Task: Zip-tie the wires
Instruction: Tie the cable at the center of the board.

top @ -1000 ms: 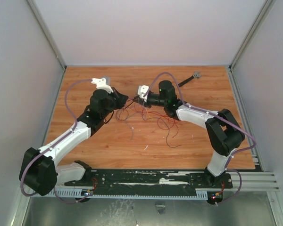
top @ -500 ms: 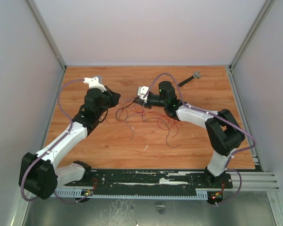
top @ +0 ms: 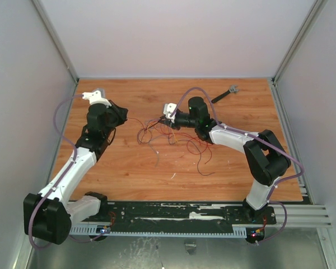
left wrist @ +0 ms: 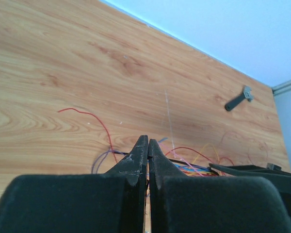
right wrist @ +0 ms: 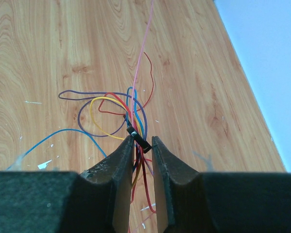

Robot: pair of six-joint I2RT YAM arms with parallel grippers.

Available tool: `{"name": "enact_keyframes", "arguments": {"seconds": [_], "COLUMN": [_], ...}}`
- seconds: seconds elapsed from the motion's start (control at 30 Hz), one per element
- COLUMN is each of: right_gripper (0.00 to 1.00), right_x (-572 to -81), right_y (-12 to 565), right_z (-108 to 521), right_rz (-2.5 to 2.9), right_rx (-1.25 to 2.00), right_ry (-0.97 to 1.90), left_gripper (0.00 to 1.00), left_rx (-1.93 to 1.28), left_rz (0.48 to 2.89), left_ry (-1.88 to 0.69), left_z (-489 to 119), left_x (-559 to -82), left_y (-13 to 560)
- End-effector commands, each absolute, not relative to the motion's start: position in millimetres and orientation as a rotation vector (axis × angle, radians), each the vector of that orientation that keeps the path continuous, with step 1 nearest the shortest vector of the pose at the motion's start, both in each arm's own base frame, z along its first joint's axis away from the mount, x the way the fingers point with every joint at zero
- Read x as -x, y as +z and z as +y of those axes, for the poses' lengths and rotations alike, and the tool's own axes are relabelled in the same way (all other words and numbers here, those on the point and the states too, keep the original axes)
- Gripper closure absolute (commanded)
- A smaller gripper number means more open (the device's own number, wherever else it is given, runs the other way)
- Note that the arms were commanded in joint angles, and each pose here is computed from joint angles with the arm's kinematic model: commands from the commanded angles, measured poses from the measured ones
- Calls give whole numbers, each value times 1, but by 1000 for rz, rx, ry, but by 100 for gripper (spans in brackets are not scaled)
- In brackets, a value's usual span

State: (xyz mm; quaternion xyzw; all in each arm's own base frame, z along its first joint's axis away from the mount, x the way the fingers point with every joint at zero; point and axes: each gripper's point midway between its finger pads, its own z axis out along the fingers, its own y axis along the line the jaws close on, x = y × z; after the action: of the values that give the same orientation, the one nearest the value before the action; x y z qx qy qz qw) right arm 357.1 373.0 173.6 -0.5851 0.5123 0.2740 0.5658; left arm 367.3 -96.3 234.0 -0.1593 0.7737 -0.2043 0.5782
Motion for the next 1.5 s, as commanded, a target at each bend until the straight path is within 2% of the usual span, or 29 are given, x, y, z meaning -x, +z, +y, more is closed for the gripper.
{"name": "enact_keyframes", "arguments": {"seconds": [0.0, 0.27, 0.87, 1.23, 1.3, 1.47], "right_gripper": [78, 78, 78, 84, 84, 85], "right_x": [-355, -356, -358, -356, -355, -354], "right_y": [181, 182, 189, 193, 194, 192], "right_z": [371, 370, 367, 364, 364, 361], "right_rz": [1193, 1192, 1173, 1154, 1149, 1139], "right_rx": [1375, 1376, 1408, 1458, 1465, 1496], "right_ry": [623, 619, 574, 551, 548, 519], "left_gripper": [100, 100, 100, 99, 95, 70], "left_rx": [384, 441, 485, 483, 486, 479], "left_rz": [1806, 1800, 1845, 1862, 1861, 1849], "left_ry": [-448, -405, -369, -443, -448, -446], "left_z": [-80, -53, -35, -45, -46, -45], "left_x": [-367, -365, -357, -343, -342, -342], "left_y": [234, 230, 212, 199, 197, 202]}}
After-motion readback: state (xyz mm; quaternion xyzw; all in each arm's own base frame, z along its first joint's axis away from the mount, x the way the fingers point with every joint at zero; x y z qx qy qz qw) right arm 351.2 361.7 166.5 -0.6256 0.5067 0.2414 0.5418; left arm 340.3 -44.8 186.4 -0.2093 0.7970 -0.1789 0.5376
